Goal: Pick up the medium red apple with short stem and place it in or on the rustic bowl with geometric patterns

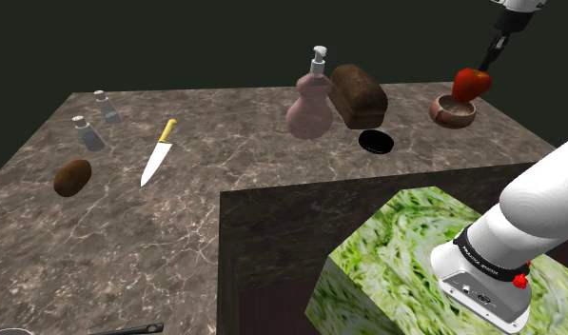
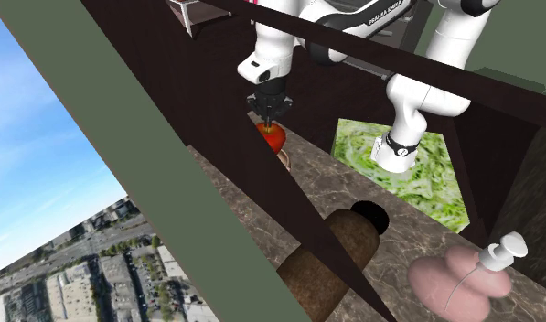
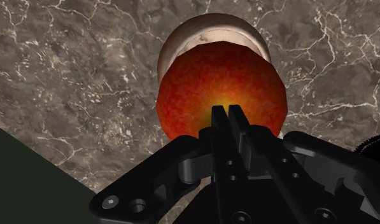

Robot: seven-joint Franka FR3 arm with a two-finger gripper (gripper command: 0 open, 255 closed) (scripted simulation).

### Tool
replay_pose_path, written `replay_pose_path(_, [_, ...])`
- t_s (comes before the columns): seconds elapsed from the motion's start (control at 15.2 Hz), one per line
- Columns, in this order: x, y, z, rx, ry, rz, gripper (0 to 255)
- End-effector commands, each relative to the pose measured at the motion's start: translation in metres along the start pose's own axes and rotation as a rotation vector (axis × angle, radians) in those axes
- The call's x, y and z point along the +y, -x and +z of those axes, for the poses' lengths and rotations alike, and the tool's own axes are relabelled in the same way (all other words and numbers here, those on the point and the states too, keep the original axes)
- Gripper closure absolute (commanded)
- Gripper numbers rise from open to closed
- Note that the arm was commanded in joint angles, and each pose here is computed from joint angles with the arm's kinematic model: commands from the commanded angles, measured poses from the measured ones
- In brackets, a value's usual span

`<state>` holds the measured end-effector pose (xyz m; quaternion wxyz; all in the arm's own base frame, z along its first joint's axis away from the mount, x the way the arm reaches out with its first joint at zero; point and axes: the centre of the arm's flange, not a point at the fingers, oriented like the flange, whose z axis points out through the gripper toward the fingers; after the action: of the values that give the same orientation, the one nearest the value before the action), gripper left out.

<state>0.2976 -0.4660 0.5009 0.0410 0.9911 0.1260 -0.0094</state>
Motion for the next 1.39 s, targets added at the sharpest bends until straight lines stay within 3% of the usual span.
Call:
replay_pose_path(0.0, [0.000,0.001,0.002,0.000,0.001,0.000,255])
replay_pose_path(0.33, [0.000,0.001,0.002,0.000,0.001,0.000,255])
replay_pose_path(0.4, [0.000,0.001,0.002,0.000,0.001,0.000,0])
replay_pose_path(0.73, [0.000,0.001,0.002,0.000,0.001,0.000,0])
replay_pose_path(0.99, [0.000,0.001,-0.048,0.000,0.001,0.000,0])
replay_pose_path(1.32, [0.000,0.001,-0.048,0.000,0.001,0.000,0])
